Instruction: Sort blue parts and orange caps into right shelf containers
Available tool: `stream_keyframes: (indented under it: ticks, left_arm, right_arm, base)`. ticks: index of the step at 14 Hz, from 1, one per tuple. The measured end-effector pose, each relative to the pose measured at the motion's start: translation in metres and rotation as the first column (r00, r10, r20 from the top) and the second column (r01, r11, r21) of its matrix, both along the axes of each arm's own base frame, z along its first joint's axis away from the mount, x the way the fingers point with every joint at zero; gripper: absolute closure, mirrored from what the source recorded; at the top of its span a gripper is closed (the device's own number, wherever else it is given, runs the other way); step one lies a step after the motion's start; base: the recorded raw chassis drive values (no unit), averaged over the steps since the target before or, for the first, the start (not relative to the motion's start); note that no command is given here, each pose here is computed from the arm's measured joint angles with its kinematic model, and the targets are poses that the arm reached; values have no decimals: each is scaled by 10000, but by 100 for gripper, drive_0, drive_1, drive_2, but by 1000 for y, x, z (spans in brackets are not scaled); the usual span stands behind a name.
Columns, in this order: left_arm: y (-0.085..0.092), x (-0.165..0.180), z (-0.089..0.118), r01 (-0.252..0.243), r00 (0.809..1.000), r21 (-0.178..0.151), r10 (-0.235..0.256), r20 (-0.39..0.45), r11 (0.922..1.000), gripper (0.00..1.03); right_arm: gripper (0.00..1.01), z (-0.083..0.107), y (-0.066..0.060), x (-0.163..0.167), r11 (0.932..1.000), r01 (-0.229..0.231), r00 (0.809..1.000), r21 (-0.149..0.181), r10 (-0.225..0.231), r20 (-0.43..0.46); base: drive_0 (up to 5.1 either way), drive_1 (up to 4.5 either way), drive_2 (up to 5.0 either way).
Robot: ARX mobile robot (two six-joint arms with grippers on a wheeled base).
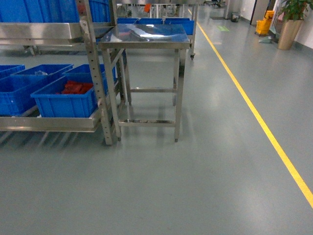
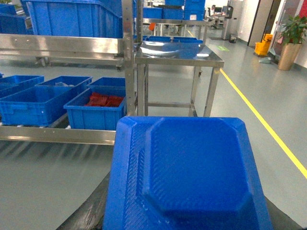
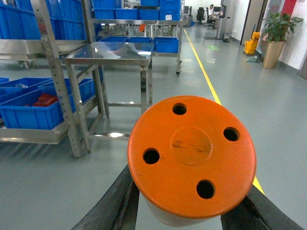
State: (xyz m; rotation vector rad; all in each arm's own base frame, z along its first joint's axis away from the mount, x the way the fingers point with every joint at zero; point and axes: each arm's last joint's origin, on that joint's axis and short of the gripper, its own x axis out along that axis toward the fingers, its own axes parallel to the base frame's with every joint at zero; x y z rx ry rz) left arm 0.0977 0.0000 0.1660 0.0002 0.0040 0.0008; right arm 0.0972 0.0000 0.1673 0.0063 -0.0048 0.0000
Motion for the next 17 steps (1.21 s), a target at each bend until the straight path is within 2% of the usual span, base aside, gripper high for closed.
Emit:
stream_keyframes:
  ticks: [17]
  left_arm:
    - [0, 0, 0, 15, 10000, 0, -15, 8, 10000, 60]
  right_arm:
    - [60, 0, 0, 0, 10000, 0, 10000, 4, 0, -31]
  base:
    - [-3, 430, -437]
